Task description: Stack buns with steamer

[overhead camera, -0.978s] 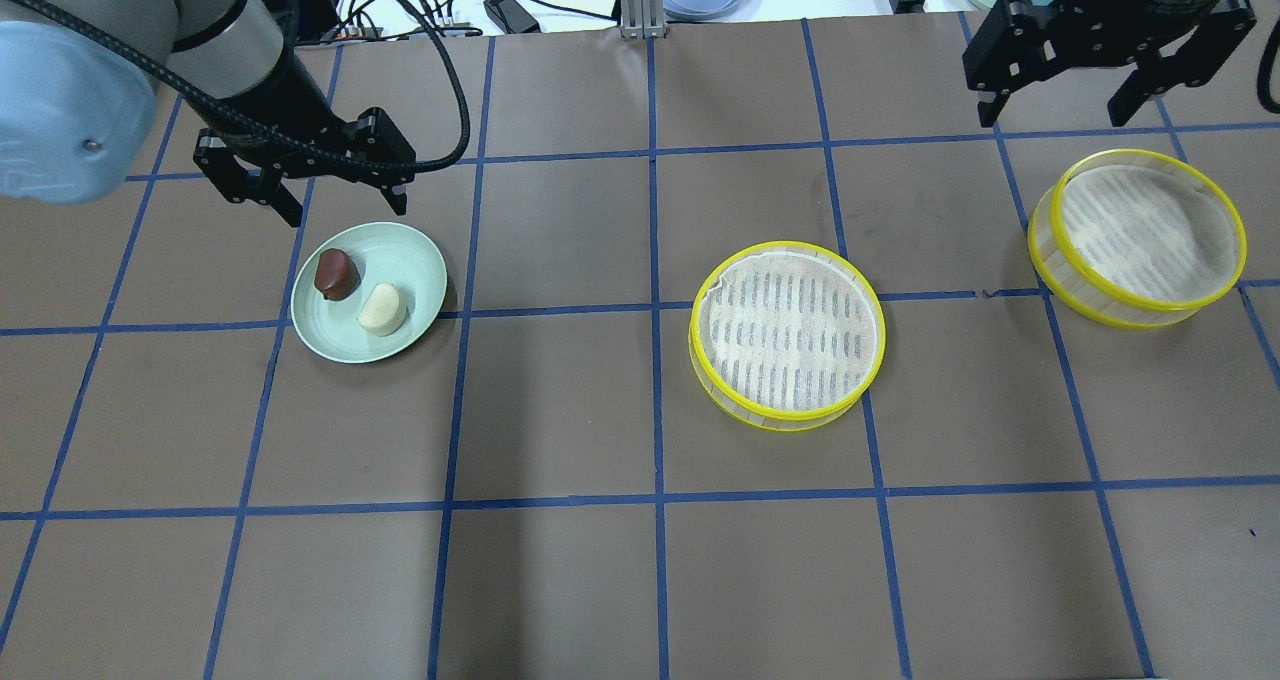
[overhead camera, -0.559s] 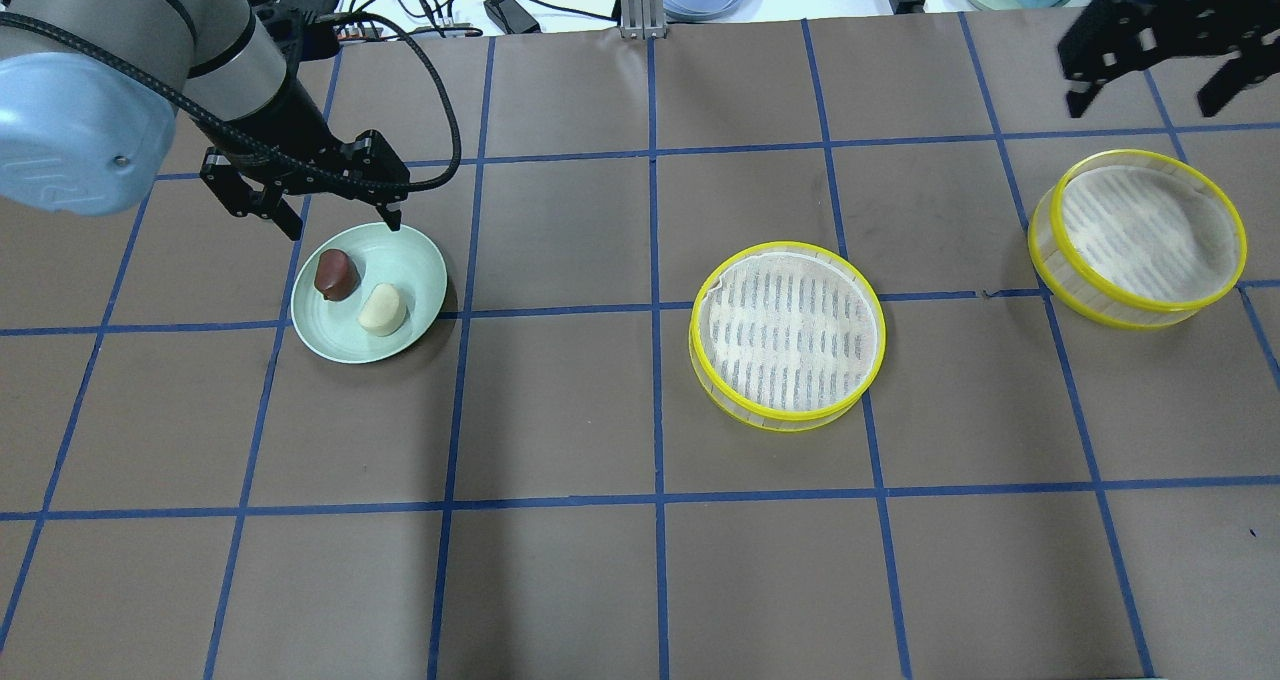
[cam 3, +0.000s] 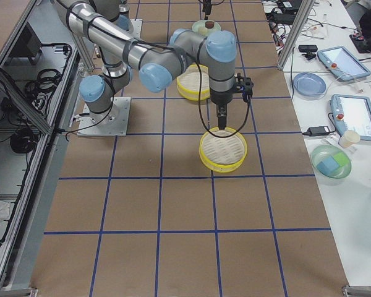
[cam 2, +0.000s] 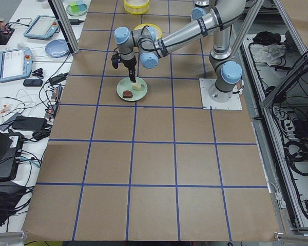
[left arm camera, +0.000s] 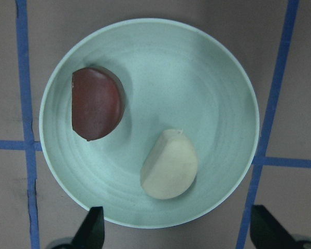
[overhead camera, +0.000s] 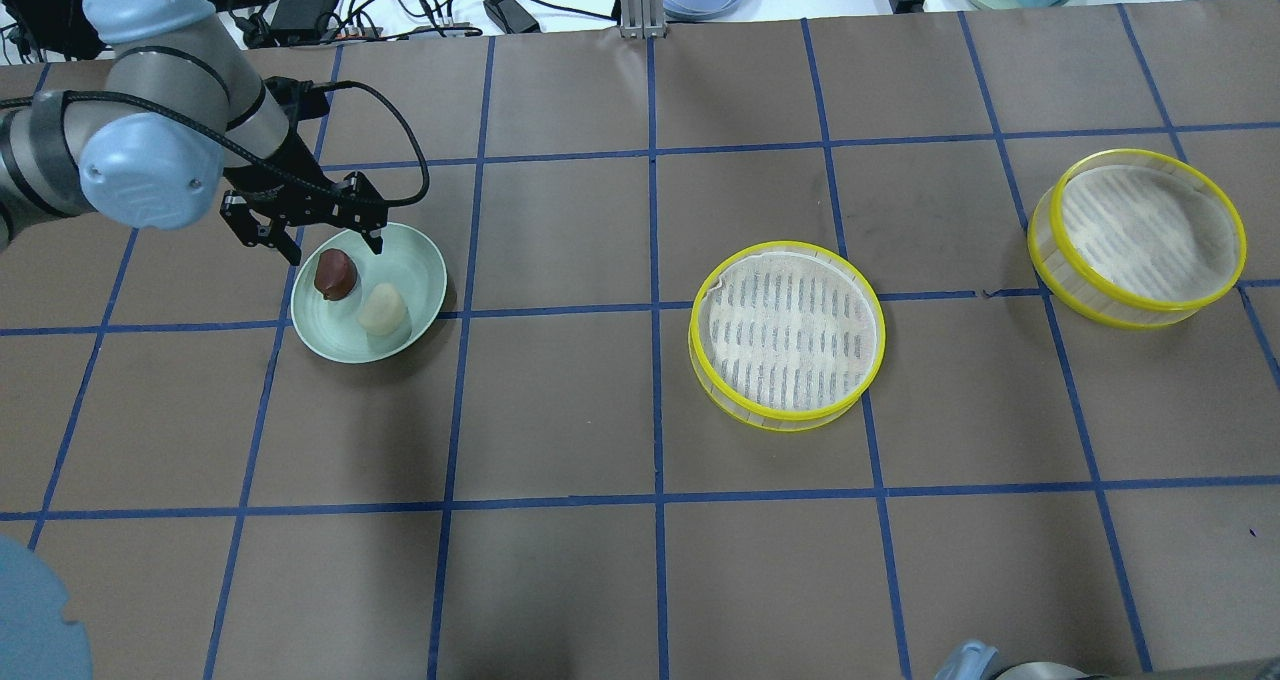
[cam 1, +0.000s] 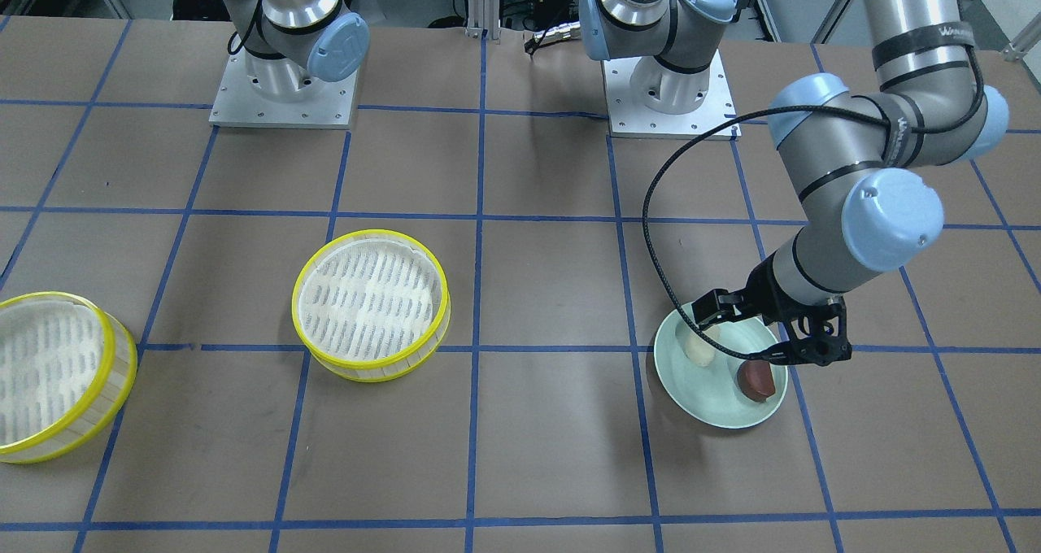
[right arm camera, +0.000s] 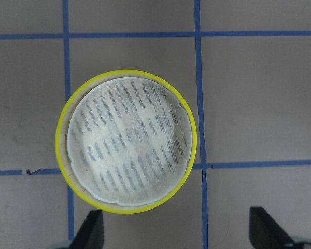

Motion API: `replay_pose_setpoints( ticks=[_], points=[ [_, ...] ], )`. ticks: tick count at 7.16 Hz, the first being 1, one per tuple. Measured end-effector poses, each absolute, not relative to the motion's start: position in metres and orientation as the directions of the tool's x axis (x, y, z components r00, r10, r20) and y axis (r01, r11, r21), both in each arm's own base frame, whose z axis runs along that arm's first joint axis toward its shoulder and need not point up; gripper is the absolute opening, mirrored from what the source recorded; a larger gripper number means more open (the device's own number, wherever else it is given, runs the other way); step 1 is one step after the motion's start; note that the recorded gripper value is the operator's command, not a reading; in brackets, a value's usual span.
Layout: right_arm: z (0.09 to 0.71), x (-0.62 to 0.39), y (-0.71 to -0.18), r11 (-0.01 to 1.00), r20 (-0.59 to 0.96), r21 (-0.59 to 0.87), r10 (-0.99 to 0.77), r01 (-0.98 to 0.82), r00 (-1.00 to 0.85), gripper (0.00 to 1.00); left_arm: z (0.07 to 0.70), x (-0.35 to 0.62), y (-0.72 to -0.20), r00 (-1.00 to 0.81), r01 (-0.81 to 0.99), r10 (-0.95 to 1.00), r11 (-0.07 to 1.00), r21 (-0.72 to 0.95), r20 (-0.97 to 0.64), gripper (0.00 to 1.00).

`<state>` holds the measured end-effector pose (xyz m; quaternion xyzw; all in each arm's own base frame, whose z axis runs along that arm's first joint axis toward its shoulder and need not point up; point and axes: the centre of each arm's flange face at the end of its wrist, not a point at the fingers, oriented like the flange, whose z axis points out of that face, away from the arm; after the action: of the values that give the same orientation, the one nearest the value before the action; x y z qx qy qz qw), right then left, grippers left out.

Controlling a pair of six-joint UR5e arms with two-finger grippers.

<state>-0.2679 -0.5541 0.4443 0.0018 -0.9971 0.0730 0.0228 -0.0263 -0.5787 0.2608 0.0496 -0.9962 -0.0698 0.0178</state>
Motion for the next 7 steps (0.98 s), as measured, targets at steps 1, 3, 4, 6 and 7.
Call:
replay_pose_setpoints(
  ticks=[1,3,4,6,7],
  points=[
    [0.393,-0.288,-0.576,0.992,0.029,-0.119,-0.034,-0.037,-0.999,1.00,0.242,-0.026,-0.578,-0.994,-0.096,-0.103,0.982,0.164,0.030,0.93],
    [0.304,-0.309,-0.600,0.992,0.003,-0.084,-0.095,-0.095,-0.995,0.99,0.213,-0.026,-0.580,-0.994,-0.095,-0.104,0.974,0.204,0.034,0.93],
    [0.272,-0.311,-0.602,0.988,-0.005,-0.069,-0.139,-0.138,-0.990,0.96,0.204,-0.026,-0.579,-0.994,-0.095,-0.105,0.971,0.219,0.035,0.83],
    [0.233,-0.310,-0.599,0.985,-0.018,-0.040,-0.169,-0.168,-0.985,0.28,0.196,-0.025,-0.582,-0.994,-0.095,-0.104,0.974,0.205,0.034,0.25],
    [0.227,-0.311,-0.598,0.984,-0.006,-0.032,-0.175,-0.174,-0.985,0.12,0.194,-0.025,-0.585,-0.994,-0.095,-0.103,0.976,0.194,0.033,0.00]
  ],
)
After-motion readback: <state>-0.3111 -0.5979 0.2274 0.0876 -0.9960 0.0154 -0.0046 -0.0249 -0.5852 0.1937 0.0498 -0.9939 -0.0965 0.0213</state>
